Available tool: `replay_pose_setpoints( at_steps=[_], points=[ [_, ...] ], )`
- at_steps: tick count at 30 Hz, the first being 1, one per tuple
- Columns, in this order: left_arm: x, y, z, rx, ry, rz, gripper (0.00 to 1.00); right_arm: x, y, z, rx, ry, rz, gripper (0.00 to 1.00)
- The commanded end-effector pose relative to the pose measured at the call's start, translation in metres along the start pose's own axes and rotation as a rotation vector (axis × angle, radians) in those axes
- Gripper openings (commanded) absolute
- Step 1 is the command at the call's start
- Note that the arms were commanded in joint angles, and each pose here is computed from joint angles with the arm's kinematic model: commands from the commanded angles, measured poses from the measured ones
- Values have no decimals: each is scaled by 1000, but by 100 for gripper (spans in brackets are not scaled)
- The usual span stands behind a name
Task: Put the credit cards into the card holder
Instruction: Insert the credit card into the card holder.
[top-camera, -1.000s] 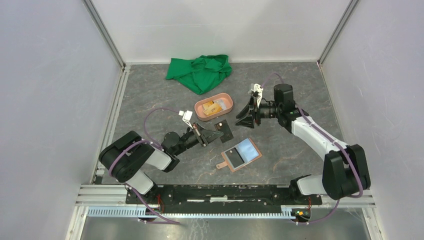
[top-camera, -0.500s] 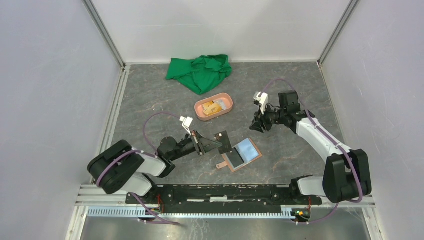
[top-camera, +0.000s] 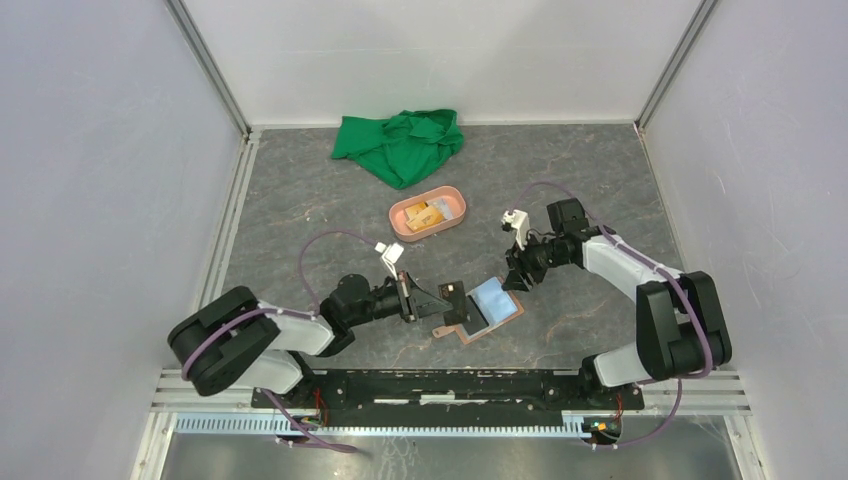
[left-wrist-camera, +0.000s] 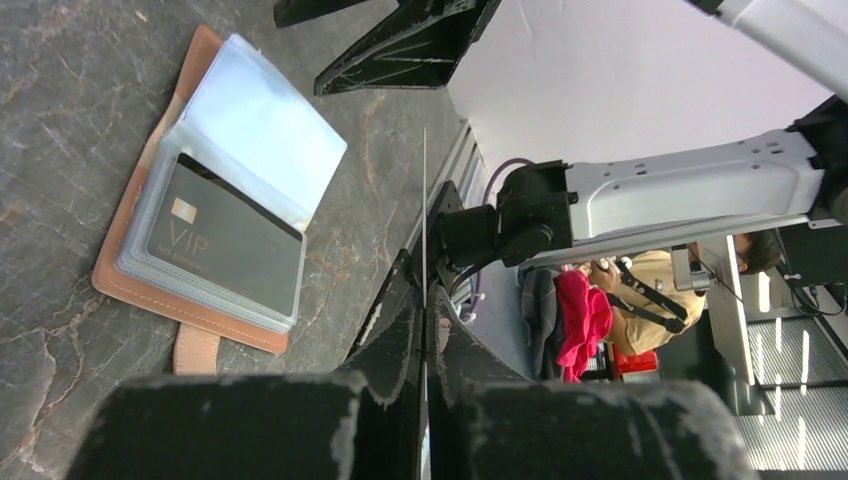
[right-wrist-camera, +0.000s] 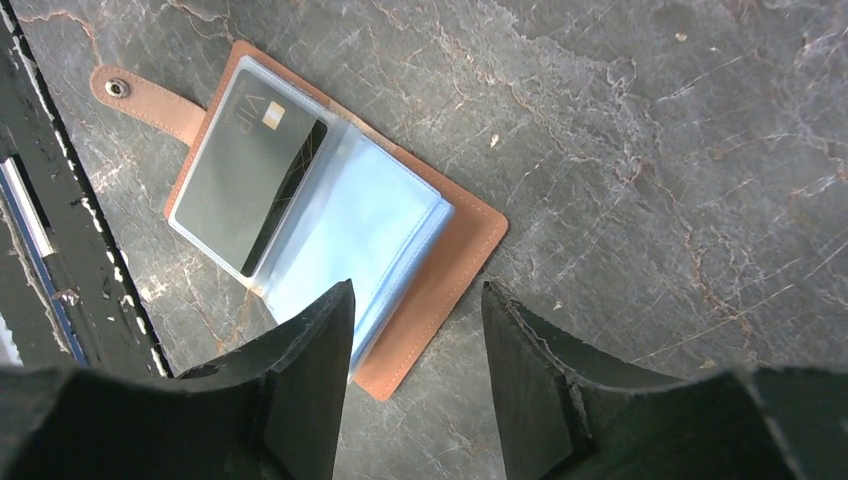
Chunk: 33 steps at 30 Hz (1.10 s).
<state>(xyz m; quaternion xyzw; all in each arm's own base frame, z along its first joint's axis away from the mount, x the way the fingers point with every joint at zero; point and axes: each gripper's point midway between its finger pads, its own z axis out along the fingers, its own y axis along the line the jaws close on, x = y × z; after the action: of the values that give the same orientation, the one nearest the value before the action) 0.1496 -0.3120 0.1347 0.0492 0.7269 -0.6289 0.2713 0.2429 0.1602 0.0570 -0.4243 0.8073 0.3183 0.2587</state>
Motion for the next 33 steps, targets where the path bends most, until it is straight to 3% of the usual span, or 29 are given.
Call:
replay_pose_setpoints(
  at_steps=[1, 10, 21, 33],
  points=[
    [-3, -10, 16, 52, -22, 12, 2, 7, 0, 4, -20, 22, 13, 56],
    [11, 10, 35, -2, 0, -69, 2, 26, -7, 13, -7, 119, 51, 52],
    [25, 36, 48, -97, 64, -174, 2, 34, -8, 17, 13, 174, 51, 34],
    [35, 56, 57, -208, 128, -227, 2, 31, 0, 19, -7, 193, 13, 30]
  ],
)
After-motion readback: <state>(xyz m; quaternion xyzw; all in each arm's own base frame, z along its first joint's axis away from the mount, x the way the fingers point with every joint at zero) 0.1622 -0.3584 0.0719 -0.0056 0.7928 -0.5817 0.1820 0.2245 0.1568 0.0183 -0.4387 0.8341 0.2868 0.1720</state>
